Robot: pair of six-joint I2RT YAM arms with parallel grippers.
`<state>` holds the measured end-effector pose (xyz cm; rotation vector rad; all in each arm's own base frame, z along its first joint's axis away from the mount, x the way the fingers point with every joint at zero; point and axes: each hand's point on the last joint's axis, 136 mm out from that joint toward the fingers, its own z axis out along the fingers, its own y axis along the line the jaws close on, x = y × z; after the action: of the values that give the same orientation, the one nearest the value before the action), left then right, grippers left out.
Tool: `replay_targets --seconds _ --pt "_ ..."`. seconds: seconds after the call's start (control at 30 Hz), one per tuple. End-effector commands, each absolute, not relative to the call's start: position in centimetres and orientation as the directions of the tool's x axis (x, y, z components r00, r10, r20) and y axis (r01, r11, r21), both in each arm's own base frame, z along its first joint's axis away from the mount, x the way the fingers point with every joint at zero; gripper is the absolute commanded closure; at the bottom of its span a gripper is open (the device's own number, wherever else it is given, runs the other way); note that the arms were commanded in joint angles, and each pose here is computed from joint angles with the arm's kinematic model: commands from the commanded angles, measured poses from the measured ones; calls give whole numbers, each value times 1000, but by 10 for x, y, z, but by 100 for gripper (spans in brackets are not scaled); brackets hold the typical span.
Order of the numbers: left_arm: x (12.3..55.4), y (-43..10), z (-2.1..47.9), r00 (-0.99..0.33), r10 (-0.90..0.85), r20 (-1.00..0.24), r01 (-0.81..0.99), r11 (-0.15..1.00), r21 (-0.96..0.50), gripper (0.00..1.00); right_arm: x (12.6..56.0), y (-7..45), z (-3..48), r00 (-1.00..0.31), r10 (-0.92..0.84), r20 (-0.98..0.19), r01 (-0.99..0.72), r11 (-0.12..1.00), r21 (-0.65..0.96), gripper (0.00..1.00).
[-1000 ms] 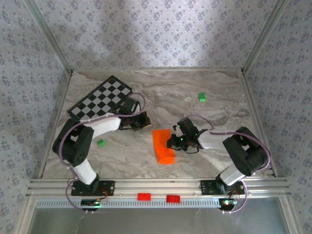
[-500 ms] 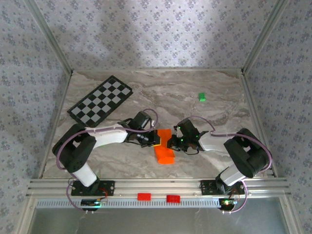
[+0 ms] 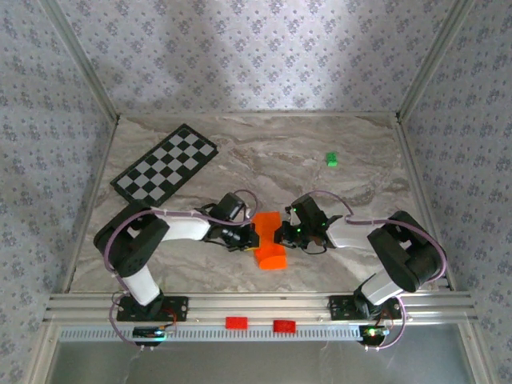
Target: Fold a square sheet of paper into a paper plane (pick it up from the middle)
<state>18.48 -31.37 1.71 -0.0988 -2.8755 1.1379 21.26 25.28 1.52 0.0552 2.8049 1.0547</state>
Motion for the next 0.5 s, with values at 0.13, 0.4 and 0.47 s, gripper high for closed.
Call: replay_targets --seconds 0.13,0.4,0.47 --pt "164 -271 -14 -996 79 31 49 829 -558 100 176 199 -37 -991 136 -4 120 889 441 100" --pt "186 -316 70 -996 45 -79 89 657 -748 100 176 195 -41 -987 158 -9 139 896 422 100" --pt "184 -323 78 -995 57 -83 101 632 -769 100 176 194 -42 -987 163 -9 144 896 420 100"
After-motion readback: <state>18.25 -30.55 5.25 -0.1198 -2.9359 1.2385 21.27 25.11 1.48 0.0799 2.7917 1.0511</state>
